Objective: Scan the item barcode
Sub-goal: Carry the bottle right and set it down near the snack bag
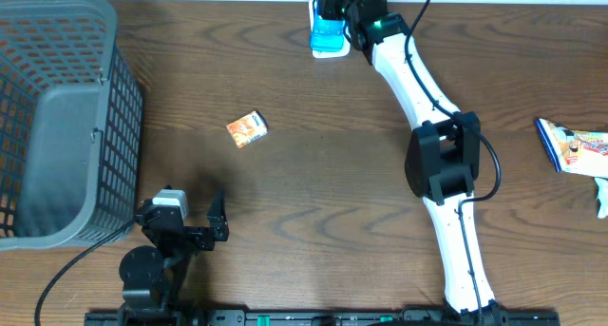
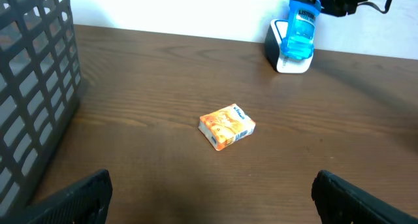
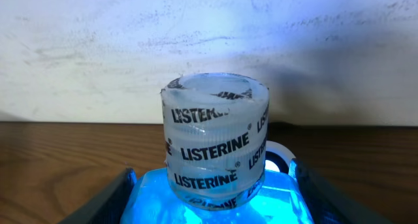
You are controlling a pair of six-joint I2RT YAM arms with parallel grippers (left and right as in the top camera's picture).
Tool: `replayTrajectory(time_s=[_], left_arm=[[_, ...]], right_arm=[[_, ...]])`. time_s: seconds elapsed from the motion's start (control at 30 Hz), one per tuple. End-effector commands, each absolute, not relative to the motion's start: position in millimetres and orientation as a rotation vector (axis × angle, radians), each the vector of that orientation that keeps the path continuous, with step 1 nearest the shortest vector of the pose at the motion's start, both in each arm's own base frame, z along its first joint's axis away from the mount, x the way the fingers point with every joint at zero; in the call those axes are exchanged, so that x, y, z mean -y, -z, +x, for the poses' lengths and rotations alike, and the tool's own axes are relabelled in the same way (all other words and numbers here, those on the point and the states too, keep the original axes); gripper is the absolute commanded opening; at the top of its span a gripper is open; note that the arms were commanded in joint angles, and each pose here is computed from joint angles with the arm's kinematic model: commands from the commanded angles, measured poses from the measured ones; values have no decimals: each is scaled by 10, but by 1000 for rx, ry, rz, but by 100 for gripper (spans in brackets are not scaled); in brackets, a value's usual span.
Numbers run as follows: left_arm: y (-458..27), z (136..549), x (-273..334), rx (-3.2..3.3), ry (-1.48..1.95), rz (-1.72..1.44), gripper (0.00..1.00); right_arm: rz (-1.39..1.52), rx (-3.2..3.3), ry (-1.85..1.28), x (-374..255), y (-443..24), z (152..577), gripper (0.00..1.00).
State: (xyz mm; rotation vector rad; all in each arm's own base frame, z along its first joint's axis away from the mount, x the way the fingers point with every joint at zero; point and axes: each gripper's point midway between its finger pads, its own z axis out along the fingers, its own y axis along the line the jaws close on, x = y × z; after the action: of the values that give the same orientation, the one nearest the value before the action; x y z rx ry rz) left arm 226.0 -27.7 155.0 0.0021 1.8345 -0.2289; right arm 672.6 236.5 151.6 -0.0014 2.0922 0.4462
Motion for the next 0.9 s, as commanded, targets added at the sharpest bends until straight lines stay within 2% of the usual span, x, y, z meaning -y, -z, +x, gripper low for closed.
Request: replayTrajectory(time_s=[0.0,0.37,0.53,0.7,0.87], left_arm=[[-1616,2252,292,-1818,231,15,98],[-1616,2252,292,-1818,231,16,98],[-1616,2252,292,-1818,231,16,98],[-1616,2252,292,-1818,231,15,98],[-1616,2252,292,-1818,231,16,98]], right_arm=[[-18,-2042,-461,-2475,-1724,6740,20],[14,-2088,-453,-2386,-1596,6729,21],[42,-2156,-417,-2182,-1745,6655,20],[66,-2253,-326,-1733,-2051,6454,23],[245,-2384,-59,-783,-2068,6166,23]])
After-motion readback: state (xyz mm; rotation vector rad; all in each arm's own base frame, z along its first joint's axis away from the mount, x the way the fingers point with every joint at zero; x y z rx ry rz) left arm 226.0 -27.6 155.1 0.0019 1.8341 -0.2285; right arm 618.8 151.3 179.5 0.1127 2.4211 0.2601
